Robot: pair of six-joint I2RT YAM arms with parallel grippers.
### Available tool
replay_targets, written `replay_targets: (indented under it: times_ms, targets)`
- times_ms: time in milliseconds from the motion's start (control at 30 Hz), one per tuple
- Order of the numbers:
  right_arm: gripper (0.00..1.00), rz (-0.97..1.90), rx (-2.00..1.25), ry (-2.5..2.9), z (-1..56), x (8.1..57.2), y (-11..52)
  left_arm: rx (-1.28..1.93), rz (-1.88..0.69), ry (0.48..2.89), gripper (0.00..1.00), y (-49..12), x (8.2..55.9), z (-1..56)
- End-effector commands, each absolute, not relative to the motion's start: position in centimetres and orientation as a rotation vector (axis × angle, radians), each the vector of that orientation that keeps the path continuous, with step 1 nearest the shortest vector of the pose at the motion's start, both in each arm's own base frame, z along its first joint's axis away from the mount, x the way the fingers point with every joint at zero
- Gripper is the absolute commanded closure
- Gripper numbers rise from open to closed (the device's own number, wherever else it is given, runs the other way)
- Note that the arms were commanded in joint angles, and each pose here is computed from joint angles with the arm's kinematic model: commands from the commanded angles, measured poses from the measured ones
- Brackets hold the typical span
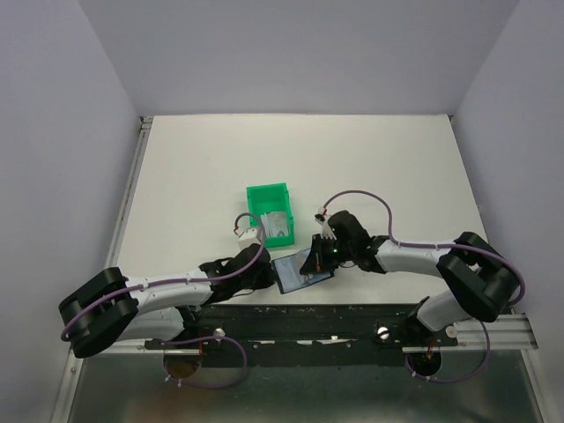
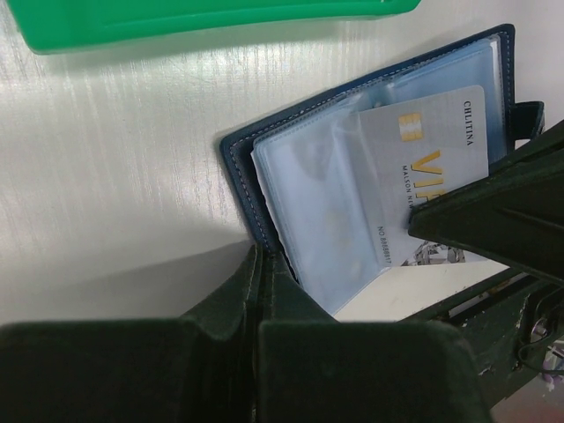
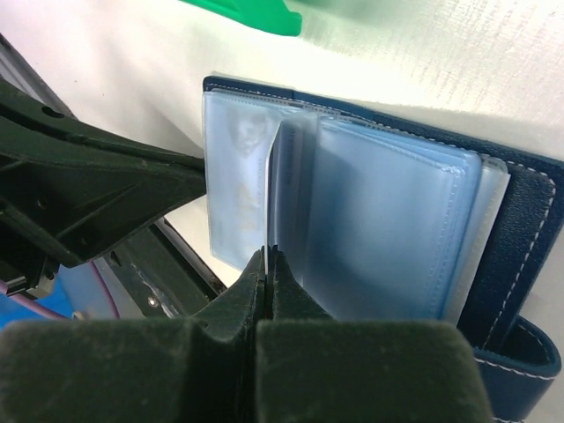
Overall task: Put the credit cards into the card holder
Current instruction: Insert the credit card into the card holder.
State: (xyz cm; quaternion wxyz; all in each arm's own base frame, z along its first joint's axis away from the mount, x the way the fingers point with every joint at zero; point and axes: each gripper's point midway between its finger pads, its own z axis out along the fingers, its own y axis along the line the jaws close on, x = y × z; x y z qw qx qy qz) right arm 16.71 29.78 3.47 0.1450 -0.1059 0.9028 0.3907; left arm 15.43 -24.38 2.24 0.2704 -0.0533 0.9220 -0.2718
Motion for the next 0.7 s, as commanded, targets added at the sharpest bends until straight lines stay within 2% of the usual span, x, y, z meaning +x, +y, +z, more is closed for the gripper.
replay_targets:
  times_ms: [0,667]
  targets:
    - [1.0,1.219,-0.347,2.59,3.7,15.8,30.6,-0.107,-0.696,2.541,1.0,-23.9,14.4,1.0]
    - [0.99,1.402,-0.403,2.531,1.8,15.2,32.4,-0.103,-0.691,2.548,1.0,-24.0,14.4,0.8]
